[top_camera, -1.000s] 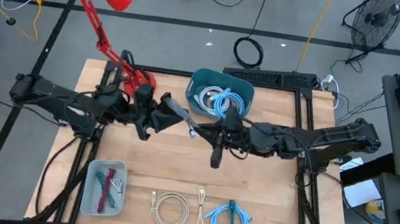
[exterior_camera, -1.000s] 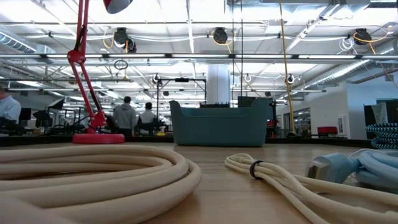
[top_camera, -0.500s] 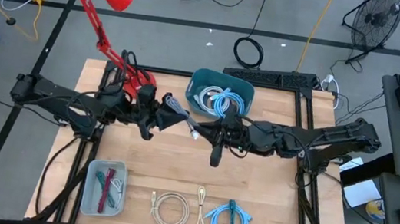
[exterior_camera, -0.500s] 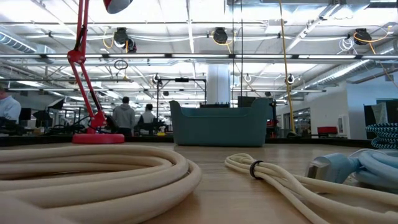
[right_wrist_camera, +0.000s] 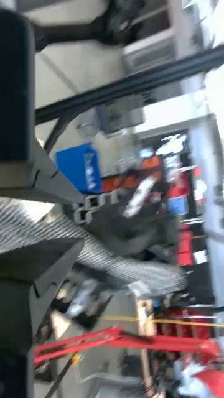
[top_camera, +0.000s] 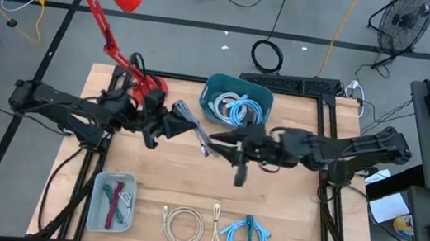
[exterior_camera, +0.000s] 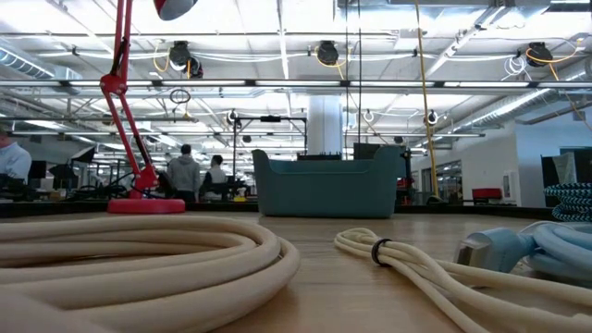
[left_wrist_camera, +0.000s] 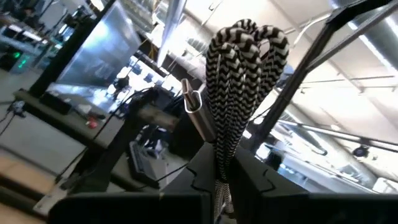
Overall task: Pick & Place USB Port
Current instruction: Put the dark gray charger cable into the gray bin
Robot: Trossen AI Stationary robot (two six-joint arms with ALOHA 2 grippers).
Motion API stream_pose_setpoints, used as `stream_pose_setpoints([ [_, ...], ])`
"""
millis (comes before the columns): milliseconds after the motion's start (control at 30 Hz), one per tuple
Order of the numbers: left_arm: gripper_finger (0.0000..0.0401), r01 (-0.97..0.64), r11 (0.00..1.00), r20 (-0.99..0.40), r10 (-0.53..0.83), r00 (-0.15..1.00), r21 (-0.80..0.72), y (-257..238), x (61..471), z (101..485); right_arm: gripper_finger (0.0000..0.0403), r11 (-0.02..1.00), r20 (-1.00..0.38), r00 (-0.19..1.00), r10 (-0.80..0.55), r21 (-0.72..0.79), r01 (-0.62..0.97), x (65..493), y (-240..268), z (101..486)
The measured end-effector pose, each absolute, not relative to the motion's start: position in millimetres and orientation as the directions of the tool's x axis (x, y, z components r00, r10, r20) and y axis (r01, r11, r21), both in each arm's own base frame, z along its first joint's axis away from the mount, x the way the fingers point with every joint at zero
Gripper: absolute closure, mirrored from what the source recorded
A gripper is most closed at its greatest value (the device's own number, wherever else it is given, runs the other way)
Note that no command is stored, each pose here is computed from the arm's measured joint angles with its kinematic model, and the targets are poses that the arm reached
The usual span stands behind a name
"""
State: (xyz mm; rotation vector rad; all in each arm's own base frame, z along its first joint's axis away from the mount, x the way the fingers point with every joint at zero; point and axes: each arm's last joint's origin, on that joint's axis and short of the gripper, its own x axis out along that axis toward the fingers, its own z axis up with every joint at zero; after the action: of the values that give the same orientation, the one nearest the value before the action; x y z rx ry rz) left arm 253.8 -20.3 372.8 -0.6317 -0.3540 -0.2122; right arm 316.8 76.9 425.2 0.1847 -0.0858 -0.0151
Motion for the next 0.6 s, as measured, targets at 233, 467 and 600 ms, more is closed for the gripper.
stream_pose_setpoints([
  [233,0.0387,0.332,0.749,0.381,-0.115,0.918,-0.574,-23.5,234.4,383.2,0.0248,0.975,0.13,0.991,-0.022,0.224,-0.007,297.6,71.8,442.2],
  [467,0.0387,0.269,0.623,0.183,-0.2,0.963,-0.735,-39.7,212.7,375.4,0.0227,0.982,0.095,0.996,-0.002,0.189,-0.016,263.9,67.9,456.7],
  [600,0.0387,0.102,0.527,-0.004,-0.196,0.981,-0.843,-56.9,202.4,360.3,0.023,0.986,0.024,1.0,0.014,0.165,-0.018,245.2,66.5,457.5],
])
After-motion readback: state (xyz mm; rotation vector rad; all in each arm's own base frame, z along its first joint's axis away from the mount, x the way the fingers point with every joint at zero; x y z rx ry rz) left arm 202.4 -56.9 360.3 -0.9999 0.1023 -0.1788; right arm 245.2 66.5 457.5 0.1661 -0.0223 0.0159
